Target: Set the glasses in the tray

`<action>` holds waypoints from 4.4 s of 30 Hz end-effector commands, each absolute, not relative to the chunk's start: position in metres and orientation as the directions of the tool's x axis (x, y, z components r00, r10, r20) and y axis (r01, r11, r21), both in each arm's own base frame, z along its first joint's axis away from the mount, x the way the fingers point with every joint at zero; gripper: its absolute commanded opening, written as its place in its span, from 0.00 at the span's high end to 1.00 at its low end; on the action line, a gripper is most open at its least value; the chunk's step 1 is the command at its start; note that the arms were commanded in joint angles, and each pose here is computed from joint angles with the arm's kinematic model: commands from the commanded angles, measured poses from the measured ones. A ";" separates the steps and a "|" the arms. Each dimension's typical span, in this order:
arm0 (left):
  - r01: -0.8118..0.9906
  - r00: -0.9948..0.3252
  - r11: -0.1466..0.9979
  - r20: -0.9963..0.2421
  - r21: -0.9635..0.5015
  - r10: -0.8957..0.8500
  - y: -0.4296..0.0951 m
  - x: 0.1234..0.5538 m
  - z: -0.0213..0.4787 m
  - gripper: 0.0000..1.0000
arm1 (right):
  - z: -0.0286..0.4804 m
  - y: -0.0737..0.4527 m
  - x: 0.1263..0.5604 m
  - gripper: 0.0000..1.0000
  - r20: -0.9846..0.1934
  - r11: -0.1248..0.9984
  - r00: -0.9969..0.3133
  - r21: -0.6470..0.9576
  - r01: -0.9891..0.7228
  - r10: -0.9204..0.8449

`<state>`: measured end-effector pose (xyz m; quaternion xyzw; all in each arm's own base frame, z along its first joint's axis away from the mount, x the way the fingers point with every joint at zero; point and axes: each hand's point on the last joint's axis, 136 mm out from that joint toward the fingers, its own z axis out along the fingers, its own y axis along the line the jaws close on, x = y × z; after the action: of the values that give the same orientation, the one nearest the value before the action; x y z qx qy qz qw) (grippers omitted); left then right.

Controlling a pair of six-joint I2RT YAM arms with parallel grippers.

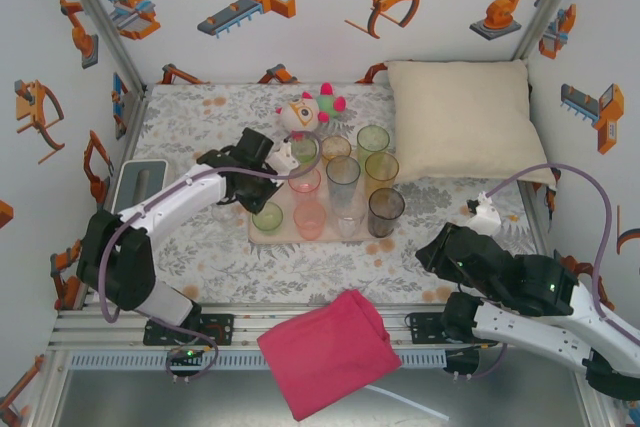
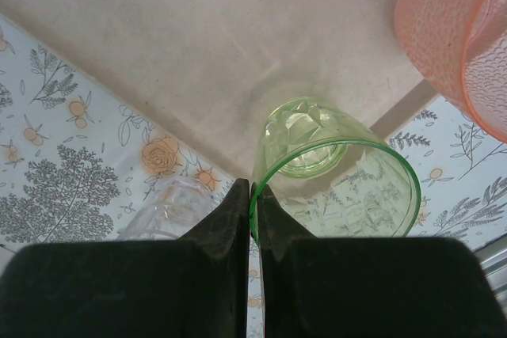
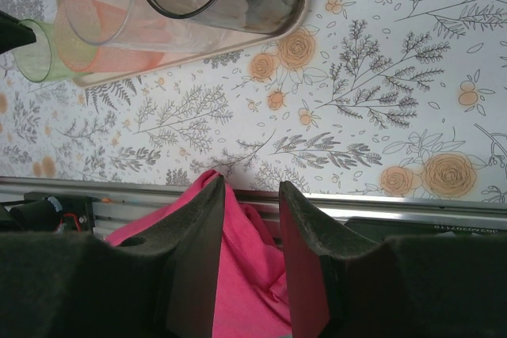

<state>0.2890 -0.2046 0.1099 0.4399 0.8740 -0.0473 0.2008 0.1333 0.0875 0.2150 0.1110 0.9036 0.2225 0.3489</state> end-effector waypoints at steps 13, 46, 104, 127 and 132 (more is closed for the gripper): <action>0.795 -0.538 0.601 -0.360 0.086 0.762 -0.205 0.285 0.091 0.88 | 0.214 0.081 0.132 0.65 -0.578 0.867 -0.722 0.495 0.060 0.381; 0.750 -0.529 0.645 -0.453 0.147 0.718 -0.197 0.288 0.166 0.54 | 0.214 0.082 0.131 0.64 -0.576 0.869 -0.727 0.492 0.056 0.373; 0.492 -0.793 0.871 -0.404 0.017 0.456 -0.068 0.323 0.089 0.49 | 0.234 0.138 0.140 0.60 -0.569 0.874 -0.785 0.481 -0.074 0.247; 0.484 -0.807 0.875 -0.382 0.009 0.450 -0.067 0.322 0.079 0.80 | 0.231 0.133 0.138 0.61 -0.569 0.868 -0.779 0.492 -0.066 0.263; 0.481 -0.805 0.877 -0.387 0.015 0.449 -0.066 0.323 0.083 0.84 | 0.230 0.131 0.138 0.61 -0.568 0.867 -0.778 0.495 -0.061 0.270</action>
<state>0.3239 -0.0679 0.0835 0.2485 0.9478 -0.0414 0.1955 0.1366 0.1336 0.2322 0.0465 0.9106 0.2521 0.3243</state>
